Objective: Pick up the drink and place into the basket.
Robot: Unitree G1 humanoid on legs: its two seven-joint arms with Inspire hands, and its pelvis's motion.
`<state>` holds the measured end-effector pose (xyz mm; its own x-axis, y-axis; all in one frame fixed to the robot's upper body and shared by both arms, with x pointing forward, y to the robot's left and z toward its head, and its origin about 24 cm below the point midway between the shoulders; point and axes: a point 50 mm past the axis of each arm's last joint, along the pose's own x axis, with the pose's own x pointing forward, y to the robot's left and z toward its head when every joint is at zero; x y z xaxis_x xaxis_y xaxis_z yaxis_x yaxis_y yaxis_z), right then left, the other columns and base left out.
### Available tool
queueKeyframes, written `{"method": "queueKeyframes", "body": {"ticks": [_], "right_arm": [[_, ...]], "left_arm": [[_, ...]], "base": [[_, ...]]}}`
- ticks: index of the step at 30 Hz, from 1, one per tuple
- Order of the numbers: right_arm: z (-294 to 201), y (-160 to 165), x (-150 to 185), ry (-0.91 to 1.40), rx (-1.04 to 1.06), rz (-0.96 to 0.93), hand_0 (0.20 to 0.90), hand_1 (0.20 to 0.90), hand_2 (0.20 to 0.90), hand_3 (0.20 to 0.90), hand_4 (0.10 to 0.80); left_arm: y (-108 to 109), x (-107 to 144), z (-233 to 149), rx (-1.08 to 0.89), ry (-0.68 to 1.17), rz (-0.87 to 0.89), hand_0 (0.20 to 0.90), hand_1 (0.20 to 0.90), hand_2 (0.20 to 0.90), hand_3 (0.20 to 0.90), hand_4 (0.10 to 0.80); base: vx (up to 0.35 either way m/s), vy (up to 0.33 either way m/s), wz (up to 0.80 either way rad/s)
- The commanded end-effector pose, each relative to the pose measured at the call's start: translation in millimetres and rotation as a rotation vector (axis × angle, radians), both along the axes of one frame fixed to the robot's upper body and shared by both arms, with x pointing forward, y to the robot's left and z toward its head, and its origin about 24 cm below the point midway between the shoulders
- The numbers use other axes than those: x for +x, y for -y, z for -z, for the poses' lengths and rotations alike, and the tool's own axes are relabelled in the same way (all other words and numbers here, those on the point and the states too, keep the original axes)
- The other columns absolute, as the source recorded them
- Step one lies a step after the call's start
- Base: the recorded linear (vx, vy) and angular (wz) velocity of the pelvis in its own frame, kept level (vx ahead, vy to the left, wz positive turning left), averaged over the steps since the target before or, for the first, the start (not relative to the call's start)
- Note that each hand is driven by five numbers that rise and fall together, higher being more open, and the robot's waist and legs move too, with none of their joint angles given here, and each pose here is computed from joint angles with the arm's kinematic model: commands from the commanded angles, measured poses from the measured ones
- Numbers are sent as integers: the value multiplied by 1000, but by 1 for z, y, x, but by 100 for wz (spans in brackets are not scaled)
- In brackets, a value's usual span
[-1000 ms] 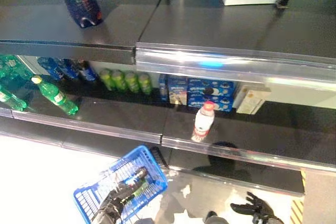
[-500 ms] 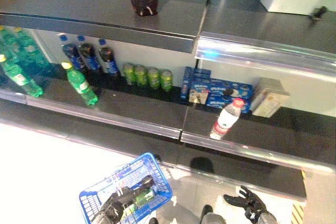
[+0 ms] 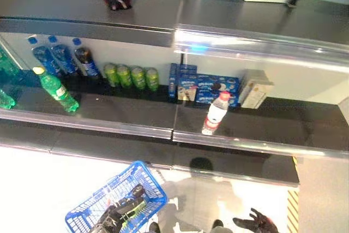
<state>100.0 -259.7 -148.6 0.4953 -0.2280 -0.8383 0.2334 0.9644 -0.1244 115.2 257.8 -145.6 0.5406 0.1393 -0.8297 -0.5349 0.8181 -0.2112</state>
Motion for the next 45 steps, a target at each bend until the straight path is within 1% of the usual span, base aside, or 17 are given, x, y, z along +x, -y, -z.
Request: {"method": "queueKeyframes", "body": {"ticks": [1, 7, 13, 20, 31, 33, 34, 36, 38, 40, 45], "right_arm": [[-4, 10, 5, 11, -43, -14, 900, 900, 900, 900, 800], [-4, 10, 5, 10, -42, -18, 900, 900, 900, 900, 800], [-4, 11, 4, 6, -42, -9, 900, 900, 900, 900, 800], [-4, 15, 0, -7, -51, 4, 900, 900, 900, 900, 800], [-3, 23, -14, -82, -68, 0, 900, 900, 900, 900, 800], [-4, 25, -9, -71, -79, -15, 900, 900, 900, 900, 800], [-5, 25, -5, -64, -84, -18, 900, 900, 900, 900, 800], [-9, 26, 10, -28, -91, -19, 900, 900, 900, 900, 800], [-16, 26, 32, 28, -91, -7, 900, 900, 900, 900, 800], [-20, 25, 44, 65, -92, -3, 900, 900, 900, 900, 800], [-34, 30, 68, 189, -122, -18, 900, 900, 900, 900, 800]], "left_arm": [[-4, 46, -26, 11, 276, 65, 300, 300, 300, 200, 100], [-4, 38, -21, 11, 253, 62, 300, 300, 300, 200, 100], [-8, 35, -21, 13, 234, 54, 300, 300, 300, 200, 100], [-14, 25, -17, 19, 207, 33, 300, 300, 300, 200, 100], [-15, 10, -13, 9, 165, 49, 300, 300, 300, 200, 100], [-13, 19, -16, 1, 197, 44, 300, 300, 300, 200, 100], [-10, 27, -18, -6, 225, 45, 300, 300, 300, 200, 100], [-4, 47, -25, -13, 285, 56, 300, 300, 300, 200, 100], [4, 72, -36, -14, 358, 82, 300, 300, 300, 200, 100], [10, 86, -42, -13, 399, 102, 300, 300, 300, 200, 100], [14, 110, -58, -60, 501, 97, 300, 300, 300, 200, 100]], "base": [[-38, -58, -4], [-11, -15, 0], [-15, -1, 0], [-13, -11, 7], [25, -17, 2], [-131, -13, 6], [-276, 11, 8], [-373, 7, 9], [-396, -27, 17], [-263, -12, 17], [-199, 62, 8]]}}
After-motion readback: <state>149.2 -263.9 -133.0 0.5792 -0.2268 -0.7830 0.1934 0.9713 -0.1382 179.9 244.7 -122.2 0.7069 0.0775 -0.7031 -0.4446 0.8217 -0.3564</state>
